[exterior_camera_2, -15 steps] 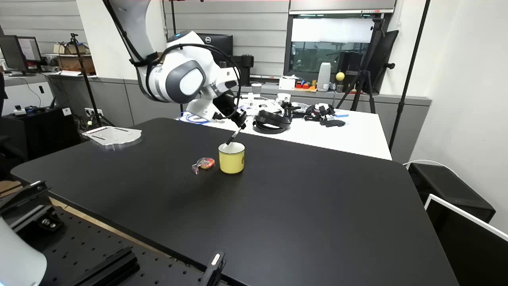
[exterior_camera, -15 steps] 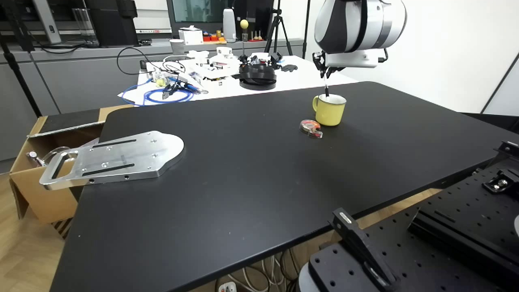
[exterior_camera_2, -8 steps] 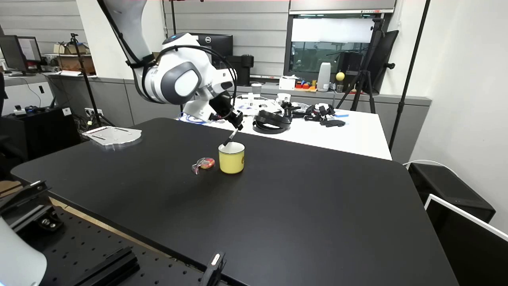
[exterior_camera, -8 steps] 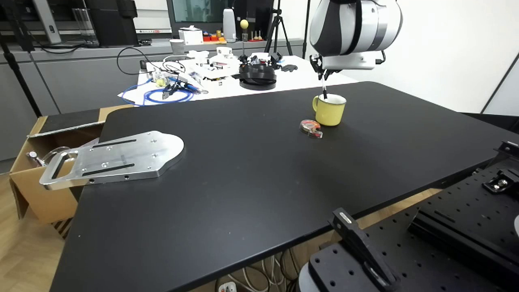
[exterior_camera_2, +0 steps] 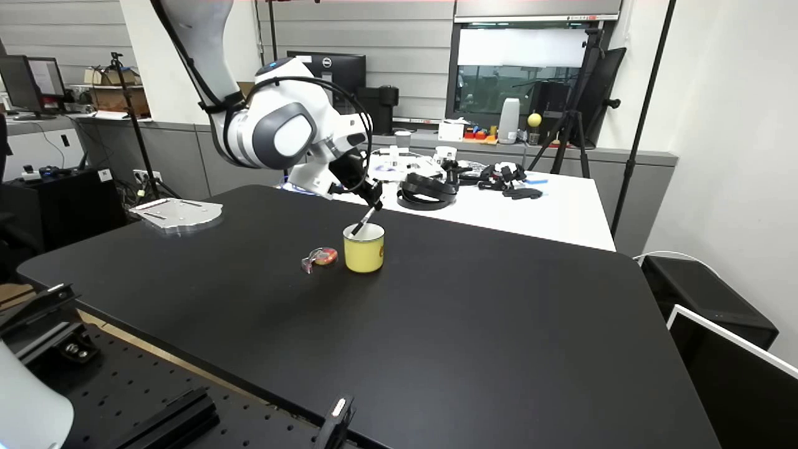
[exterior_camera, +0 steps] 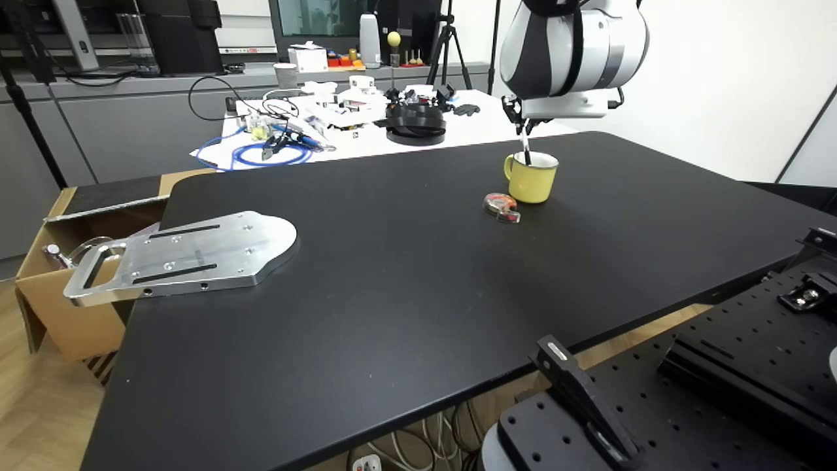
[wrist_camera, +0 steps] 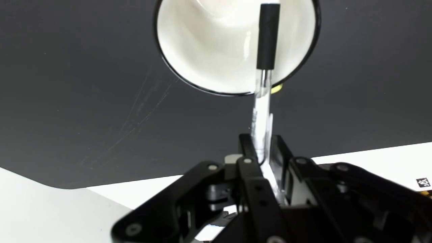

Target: Flip the pen in the cup

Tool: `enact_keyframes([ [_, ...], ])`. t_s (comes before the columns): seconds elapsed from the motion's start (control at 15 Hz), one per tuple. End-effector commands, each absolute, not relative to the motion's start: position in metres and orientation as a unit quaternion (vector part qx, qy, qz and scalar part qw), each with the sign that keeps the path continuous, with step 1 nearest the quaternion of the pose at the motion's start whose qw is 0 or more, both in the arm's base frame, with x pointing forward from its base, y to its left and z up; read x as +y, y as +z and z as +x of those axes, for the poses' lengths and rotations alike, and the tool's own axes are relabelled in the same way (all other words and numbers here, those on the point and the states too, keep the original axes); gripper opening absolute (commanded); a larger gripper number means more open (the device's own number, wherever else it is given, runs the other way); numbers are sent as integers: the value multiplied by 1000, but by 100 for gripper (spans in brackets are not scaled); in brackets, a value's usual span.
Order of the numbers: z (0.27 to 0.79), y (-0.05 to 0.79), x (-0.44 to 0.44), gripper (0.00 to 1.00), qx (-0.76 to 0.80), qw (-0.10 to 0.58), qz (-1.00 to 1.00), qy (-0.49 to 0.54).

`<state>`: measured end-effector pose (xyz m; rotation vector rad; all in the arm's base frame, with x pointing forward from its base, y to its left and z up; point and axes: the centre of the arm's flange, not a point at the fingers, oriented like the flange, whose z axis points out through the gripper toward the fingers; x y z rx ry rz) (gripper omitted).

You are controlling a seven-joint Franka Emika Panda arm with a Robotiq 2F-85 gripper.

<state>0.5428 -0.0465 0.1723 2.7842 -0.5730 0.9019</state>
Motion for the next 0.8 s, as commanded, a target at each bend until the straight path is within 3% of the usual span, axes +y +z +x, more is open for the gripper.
enact_keyframes([
  [0.0,531,163,-48,4,-195,88,929,303],
  [0.73,529,154,-49,4,-193,98,932,289],
])
